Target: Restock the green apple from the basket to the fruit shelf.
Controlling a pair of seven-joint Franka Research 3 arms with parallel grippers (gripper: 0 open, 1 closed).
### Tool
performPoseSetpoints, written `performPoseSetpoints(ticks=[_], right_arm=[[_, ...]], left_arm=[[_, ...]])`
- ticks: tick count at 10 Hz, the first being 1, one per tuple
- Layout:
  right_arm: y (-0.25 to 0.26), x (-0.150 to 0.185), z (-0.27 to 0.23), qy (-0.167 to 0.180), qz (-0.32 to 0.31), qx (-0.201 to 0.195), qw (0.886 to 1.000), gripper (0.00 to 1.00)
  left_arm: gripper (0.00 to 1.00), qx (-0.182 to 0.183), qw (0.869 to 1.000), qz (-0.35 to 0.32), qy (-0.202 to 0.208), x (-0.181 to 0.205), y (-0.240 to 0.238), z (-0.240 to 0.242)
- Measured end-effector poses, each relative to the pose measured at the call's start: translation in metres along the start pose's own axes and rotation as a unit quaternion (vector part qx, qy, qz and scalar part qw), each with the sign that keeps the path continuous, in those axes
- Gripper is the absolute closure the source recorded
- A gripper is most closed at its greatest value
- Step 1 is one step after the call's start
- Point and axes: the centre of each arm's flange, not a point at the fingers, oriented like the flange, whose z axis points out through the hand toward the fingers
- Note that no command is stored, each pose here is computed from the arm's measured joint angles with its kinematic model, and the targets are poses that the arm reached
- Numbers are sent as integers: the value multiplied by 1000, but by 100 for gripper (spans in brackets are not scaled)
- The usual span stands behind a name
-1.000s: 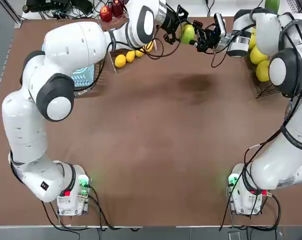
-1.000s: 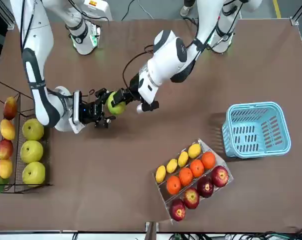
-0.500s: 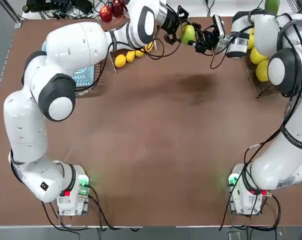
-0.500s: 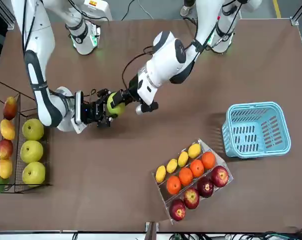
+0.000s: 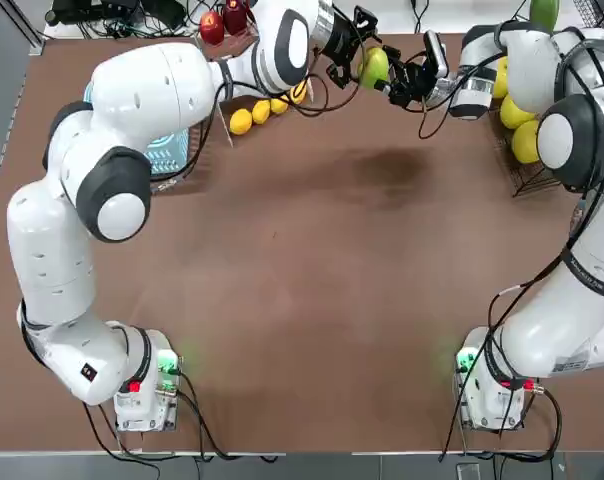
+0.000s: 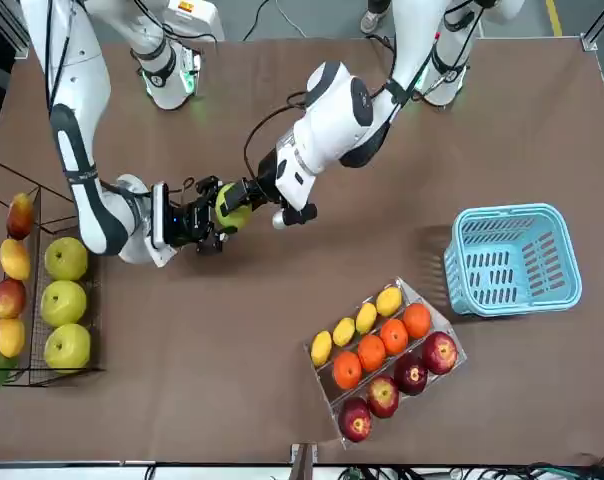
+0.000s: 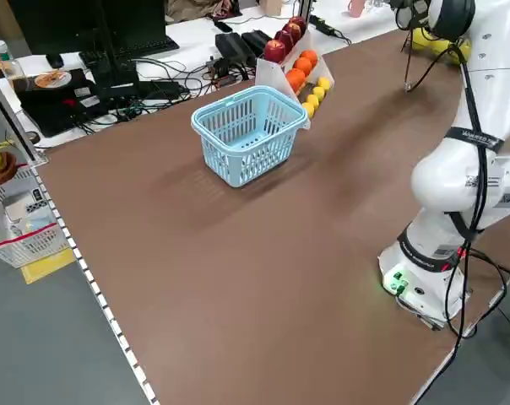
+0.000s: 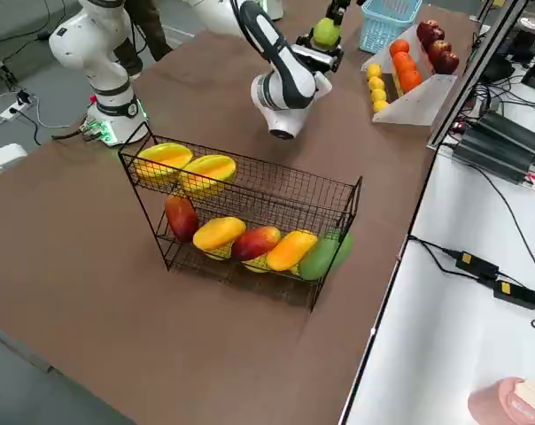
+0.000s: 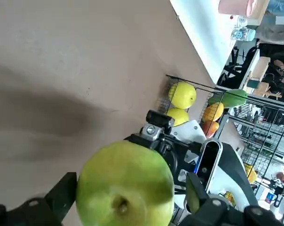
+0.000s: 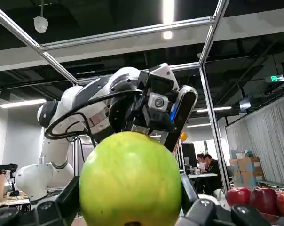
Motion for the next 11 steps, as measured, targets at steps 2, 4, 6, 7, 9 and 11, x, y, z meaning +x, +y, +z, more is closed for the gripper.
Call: performPoseSetpoints(ticks=[2, 4, 6, 7, 9, 11], right_arm=[[-1, 1, 2, 6, 0, 3, 1000, 13], [-4, 0, 6, 16, 11, 13, 1000, 13], [-2, 5, -5, 16, 41, 11, 999, 13], [0, 12, -18, 13, 59, 7, 998, 13], [9, 43, -43, -9, 90, 8, 996, 13], [17, 82, -57, -34, 102, 7, 994, 13]], left_arm=[[0, 1, 1000, -1, 0, 2, 2, -5], [0, 26, 1000, 0, -17, 21, 16, -42], [0, 79, 996, 18, -27, 40, 30, -108], [0, 110, 993, 27, -20, 47, 31, -134], [0, 193, 980, 47, 11, 60, 15, -175], [0, 264, 962, 51, 39, 77, -16, -220]])
